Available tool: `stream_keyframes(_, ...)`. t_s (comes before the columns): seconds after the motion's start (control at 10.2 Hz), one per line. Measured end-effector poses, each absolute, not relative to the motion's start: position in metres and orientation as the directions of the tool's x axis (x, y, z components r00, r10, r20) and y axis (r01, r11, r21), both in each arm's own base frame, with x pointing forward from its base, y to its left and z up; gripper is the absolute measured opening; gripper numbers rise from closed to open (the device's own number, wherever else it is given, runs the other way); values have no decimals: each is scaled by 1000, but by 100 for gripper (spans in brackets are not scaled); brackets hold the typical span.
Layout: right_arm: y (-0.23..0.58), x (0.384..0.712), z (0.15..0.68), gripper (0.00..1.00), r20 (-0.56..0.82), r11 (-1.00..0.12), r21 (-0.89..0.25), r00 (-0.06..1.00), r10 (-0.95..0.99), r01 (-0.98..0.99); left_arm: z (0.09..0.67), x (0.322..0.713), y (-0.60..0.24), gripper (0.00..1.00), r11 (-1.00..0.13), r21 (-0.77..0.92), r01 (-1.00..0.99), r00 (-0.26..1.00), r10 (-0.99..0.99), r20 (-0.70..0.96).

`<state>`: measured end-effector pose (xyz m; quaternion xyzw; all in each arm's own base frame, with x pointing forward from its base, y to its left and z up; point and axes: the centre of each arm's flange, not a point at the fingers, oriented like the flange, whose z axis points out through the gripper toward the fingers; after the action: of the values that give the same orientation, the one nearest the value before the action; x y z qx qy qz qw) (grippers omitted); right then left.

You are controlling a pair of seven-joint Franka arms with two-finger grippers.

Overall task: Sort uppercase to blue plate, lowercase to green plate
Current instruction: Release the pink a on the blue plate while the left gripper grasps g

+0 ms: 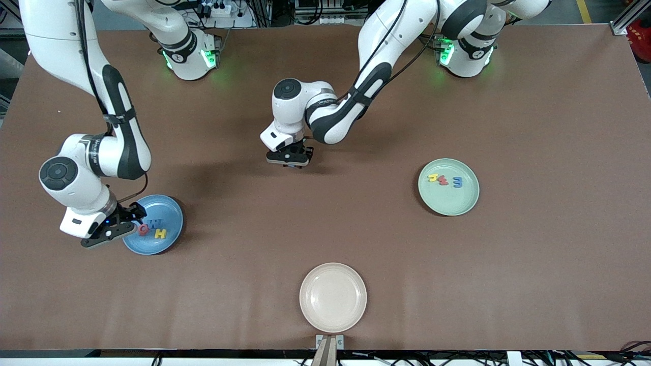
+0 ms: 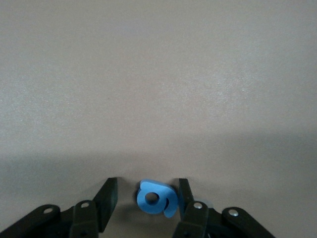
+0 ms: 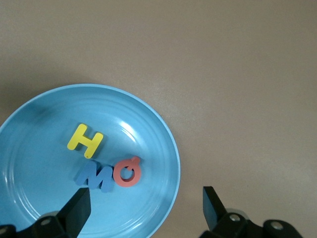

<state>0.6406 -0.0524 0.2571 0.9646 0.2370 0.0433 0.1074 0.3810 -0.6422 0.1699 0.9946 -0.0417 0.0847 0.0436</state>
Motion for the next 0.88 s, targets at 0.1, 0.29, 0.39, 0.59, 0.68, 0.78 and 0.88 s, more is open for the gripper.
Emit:
stream_keyframes(0.1, -52, 641, 257, 100, 32, -865, 227, 884, 466, 448, 170, 381, -642, 56, -993, 76, -90, 982, -76, 171)
stream_keyframes(0.29, -52, 641, 257, 100, 32, -865, 227, 884, 466, 448, 169, 381, -641, 50, -993, 72, -91, 982, -77, 171)
stream_keyframes(0.39, -52, 641, 257, 100, 32, -865, 227, 884, 466, 448, 169, 381, -642, 43, -993, 74, -92, 982, -78, 172)
stream_keyframes(0.59, -52, 640, 257, 100, 29, -865, 225, 884, 466, 449, 170, 380, -643, 39, -993, 76, -93, 982, -79, 173)
stream_keyframes(0.68, -49, 641, 257, 100, 31, -865, 223, 883, 468, 450, 170, 380, -643, 39, -993, 76, -93, 982, -79, 173)
stream_keyframes(0.78, -42, 644, 259, 100, 41, -867, 220, 884, 465, 446, 170, 380, -643, 39, -993, 76, -93, 982, -79, 173)
stream_keyframes(0.88, -34, 647, 262, 100, 52, -873, 218, 888, 457, 436, 170, 380, -643, 39, -993, 76, -93, 982, -79, 173)
